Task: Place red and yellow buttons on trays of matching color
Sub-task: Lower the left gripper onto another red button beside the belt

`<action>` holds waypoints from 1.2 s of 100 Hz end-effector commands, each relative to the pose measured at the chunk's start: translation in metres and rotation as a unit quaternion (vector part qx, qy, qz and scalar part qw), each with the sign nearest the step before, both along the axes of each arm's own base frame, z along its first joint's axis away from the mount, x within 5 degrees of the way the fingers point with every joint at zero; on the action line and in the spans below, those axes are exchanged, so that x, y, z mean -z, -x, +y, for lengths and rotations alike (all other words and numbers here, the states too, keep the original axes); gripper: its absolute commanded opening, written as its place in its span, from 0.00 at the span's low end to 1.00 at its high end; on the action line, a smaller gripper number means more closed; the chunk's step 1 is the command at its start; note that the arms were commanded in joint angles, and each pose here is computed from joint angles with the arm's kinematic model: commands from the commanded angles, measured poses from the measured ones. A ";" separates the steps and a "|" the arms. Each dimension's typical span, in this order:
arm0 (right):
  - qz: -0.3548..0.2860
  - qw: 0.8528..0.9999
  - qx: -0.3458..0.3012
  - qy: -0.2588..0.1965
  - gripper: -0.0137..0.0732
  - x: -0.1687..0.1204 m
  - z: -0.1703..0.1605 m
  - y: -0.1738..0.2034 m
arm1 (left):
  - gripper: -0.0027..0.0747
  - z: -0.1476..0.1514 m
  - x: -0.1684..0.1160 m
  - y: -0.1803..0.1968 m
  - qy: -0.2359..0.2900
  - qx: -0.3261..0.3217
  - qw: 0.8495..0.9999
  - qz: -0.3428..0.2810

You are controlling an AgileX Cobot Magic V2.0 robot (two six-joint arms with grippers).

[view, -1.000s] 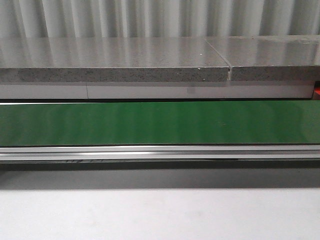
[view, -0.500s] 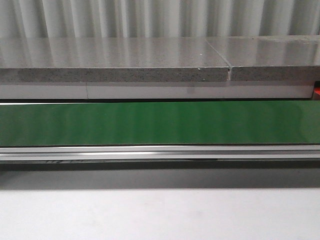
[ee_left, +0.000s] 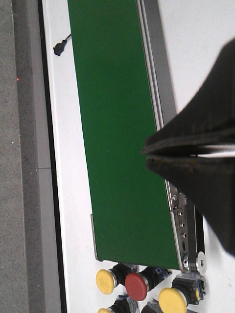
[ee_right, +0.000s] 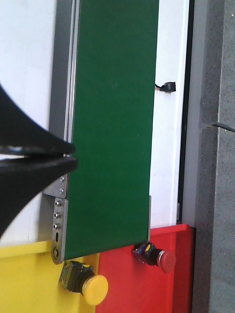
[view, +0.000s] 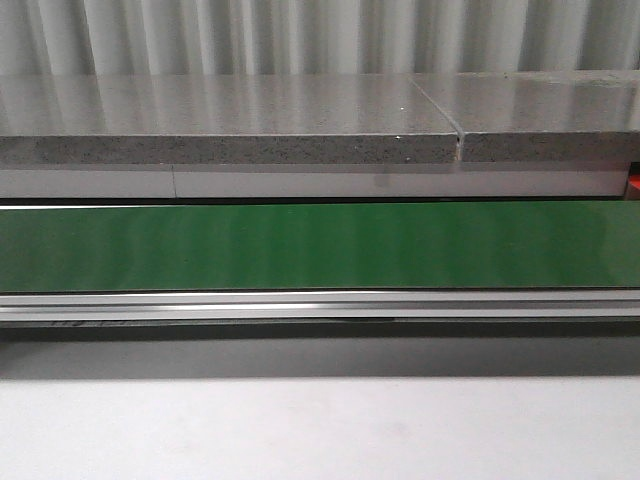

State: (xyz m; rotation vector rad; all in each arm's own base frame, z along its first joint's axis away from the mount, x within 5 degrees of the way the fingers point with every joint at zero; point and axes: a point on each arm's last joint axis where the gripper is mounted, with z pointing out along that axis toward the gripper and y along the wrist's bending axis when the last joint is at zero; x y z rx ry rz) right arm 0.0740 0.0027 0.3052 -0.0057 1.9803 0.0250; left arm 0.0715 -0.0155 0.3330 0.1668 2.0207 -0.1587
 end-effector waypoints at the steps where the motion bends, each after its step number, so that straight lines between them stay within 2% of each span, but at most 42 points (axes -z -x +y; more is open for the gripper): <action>1: -0.049 0.999 0.002 0.001 0.04 -0.014 0.000 -0.003 | 0.01 -0.002 -0.019 -0.014 0.009 0.000 0.999 -0.031; 14: -0.049 0.999 0.002 0.001 0.04 -0.014 0.000 -0.003 | 0.01 -0.003 -0.029 -0.035 -0.005 -0.012 1.000 0.005; 30: -0.048 0.999 0.001 0.001 0.04 -0.014 0.000 -0.003 | 0.01 0.007 -0.038 -0.063 -0.011 -0.088 0.994 0.065; 42: -0.048 0.999 0.001 0.001 0.04 -0.014 0.000 -0.003 | 0.05 0.016 -0.046 -0.080 -0.020 -0.121 0.991 0.056; 51: -0.048 0.999 0.001 0.001 0.04 -0.014 0.000 -0.003 | 0.20 0.024 -0.045 -0.088 -0.020 -0.147 0.987 0.061; 63: -0.048 0.999 0.001 0.001 0.04 -0.014 0.000 -0.003 | 0.54 0.038 -0.036 -0.102 -0.022 -0.184 0.979 0.089; 64: -0.048 0.999 0.001 0.001 0.04 -0.014 0.000 -0.003 | 0.60 0.039 -0.035 -0.103 -0.022 -0.188 0.978 0.091; 73: -0.048 0.999 0.001 0.001 0.04 -0.014 0.000 -0.003 | 0.73 0.050 -0.029 -0.114 -0.018 -0.214 0.970 0.113; 96: -0.047 0.999 0.001 0.001 0.04 -0.014 0.000 -0.003 | 0.68 0.081 -0.015 -0.135 0.019 -0.278 0.938 0.205; 111: -0.046 0.999 0.001 0.001 0.04 -0.014 0.000 -0.003 | 0.68 0.101 -0.004 -0.150 0.060 -0.308 0.917 0.245; 120: -0.046 0.999 0.001 0.001 0.04 -0.014 0.000 -0.003 | 0.68 0.114 0.006 -0.160 0.066 -0.322 0.903 0.279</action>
